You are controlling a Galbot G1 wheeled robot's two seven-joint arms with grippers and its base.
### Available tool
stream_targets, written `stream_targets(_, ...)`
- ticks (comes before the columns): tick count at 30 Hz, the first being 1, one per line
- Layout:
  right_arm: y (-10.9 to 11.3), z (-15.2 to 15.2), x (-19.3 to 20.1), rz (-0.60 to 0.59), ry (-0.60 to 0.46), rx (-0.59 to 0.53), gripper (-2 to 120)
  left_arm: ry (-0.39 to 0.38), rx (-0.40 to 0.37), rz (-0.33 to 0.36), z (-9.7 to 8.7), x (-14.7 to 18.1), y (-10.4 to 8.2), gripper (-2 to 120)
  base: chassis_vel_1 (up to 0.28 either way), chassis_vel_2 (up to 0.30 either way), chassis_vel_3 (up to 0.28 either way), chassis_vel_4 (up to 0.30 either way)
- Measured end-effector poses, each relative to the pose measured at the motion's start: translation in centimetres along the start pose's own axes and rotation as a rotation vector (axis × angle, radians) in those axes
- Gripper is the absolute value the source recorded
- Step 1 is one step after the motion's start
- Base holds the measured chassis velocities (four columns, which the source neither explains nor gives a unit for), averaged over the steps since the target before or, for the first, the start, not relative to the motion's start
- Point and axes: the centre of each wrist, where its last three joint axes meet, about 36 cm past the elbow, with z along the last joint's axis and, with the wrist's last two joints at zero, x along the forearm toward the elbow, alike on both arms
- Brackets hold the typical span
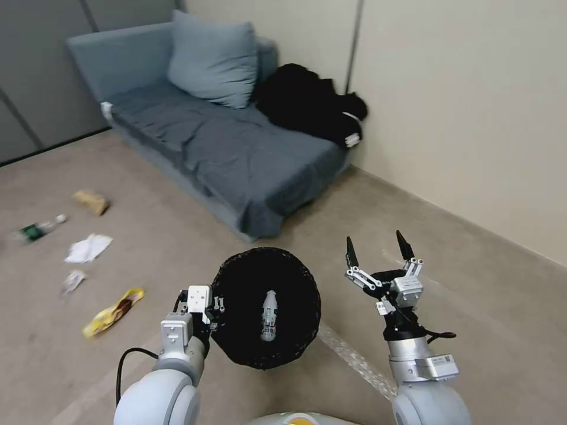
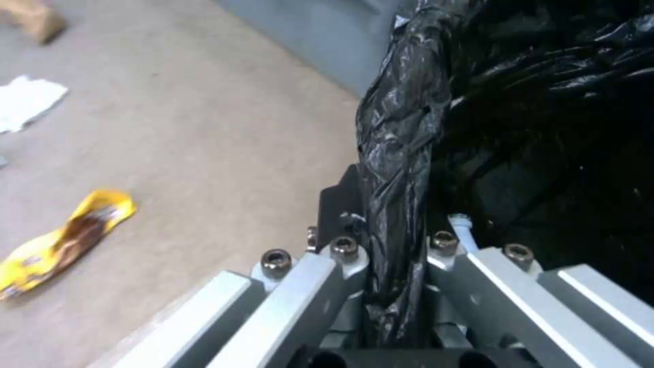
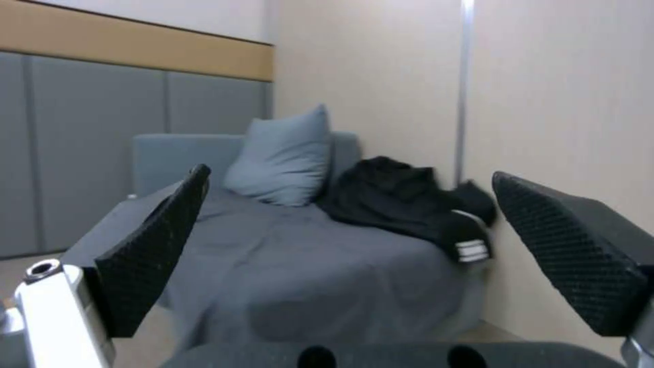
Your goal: Pick up the trash bin, then pick up the garbage from the floor and place it into the trash bin.
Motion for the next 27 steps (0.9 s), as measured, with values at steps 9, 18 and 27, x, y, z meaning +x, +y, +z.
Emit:
stream_targets(9,0.08,0.01,0.0,-0.006,0.007,-0.001,100,-0.003,-0.003,0.006,-0.1,0.12,0.04,1,0.121,0.13,0.13,0.119)
stream_targets(18,0.08,-0.14,0.21,-0.009,0.011,0.001,100,-0.006,-0.006,0.009,-0.18,0.13,0.0,1,0.128,0.115,0.121,0.132)
stream_targets(27,0.2,-0.12,0.27,-0.022,0.012,0.0,100,-0.008,-0.007,0.009,-0.25,0.17,0.02,1,0.127,0.124,0.125,0.129)
